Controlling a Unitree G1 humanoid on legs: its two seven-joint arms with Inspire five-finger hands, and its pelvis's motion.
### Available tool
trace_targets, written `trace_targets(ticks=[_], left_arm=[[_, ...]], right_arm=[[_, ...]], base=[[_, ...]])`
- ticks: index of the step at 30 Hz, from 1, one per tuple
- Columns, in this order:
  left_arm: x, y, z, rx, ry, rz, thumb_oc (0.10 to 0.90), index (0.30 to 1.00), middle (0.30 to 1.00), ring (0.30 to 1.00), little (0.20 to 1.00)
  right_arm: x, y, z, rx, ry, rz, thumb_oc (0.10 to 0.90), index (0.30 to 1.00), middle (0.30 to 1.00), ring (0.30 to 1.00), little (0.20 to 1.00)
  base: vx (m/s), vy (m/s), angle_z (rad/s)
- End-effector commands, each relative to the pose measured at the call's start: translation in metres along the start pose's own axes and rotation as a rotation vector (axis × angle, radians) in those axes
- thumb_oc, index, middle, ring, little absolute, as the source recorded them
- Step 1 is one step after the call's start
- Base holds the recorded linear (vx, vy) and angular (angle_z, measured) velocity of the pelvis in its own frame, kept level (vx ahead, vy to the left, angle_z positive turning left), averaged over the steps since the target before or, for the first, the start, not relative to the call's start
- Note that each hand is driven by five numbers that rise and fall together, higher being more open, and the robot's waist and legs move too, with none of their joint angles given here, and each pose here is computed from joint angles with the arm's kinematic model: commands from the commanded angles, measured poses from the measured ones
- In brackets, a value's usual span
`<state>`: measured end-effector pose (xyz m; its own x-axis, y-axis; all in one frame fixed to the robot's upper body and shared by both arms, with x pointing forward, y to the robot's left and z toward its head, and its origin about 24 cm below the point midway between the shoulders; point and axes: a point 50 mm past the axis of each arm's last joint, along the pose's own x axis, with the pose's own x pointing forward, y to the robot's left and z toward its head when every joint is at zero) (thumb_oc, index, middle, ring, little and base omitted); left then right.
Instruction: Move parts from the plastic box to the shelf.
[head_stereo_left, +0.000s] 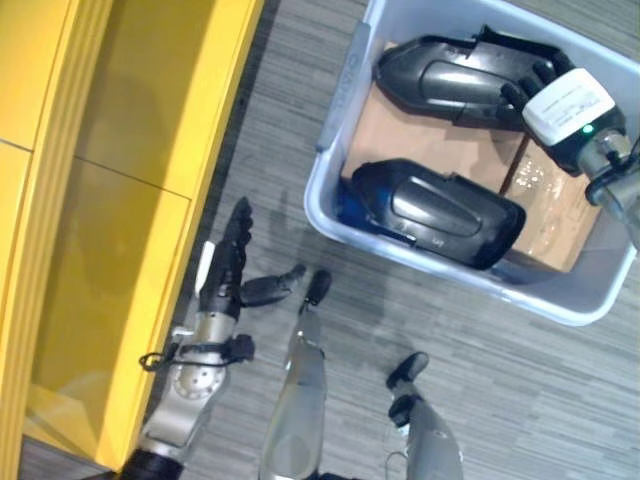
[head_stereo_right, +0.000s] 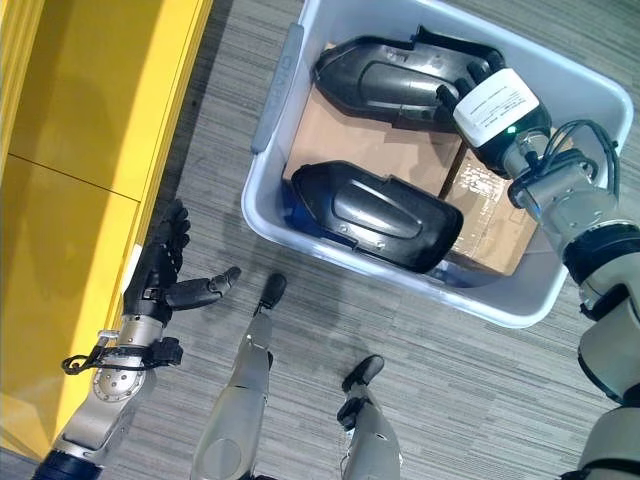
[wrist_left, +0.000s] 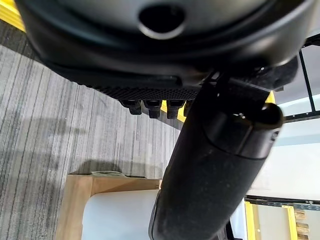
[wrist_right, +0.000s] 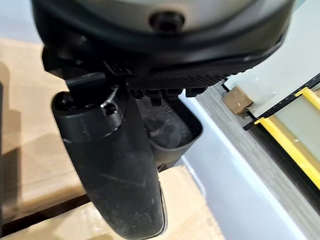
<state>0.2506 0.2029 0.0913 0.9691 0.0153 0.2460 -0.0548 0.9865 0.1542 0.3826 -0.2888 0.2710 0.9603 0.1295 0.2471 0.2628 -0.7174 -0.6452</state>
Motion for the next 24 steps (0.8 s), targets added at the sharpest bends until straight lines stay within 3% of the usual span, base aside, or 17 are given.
trace_targets(ticks=[1,15,24], left_arm=[[0.006,-0.004,0.046,-0.074,-0.253,-0.022,0.900,1.000,1.000,1.000,1.000],[0.007,-0.004,0.047,-0.086,-0.261,-0.009,0.900,1.000,1.000,1.000,1.000],[0.010,-0.009,0.051,-0.096,-0.281,-0.018,0.900,1.000,1.000,1.000,1.000]], right_arm=[[0.001,-0.051,-0.074,-0.138,0.210,-0.140,0.900,1.000,1.000,1.000,1.000],[0.002,-0.037,-0.072,-0.220,0.223,-0.054,0.900,1.000,1.000,1.000,1.000],[-0.006,-0.019,-0.078,-0.064,0.323,-0.033,0.900,1.000,1.000,1.000,1.000]], base=[[0.00,0.000,0.00],[0.02,-0.013,0.00],[0.00,-0.017,0.04]])
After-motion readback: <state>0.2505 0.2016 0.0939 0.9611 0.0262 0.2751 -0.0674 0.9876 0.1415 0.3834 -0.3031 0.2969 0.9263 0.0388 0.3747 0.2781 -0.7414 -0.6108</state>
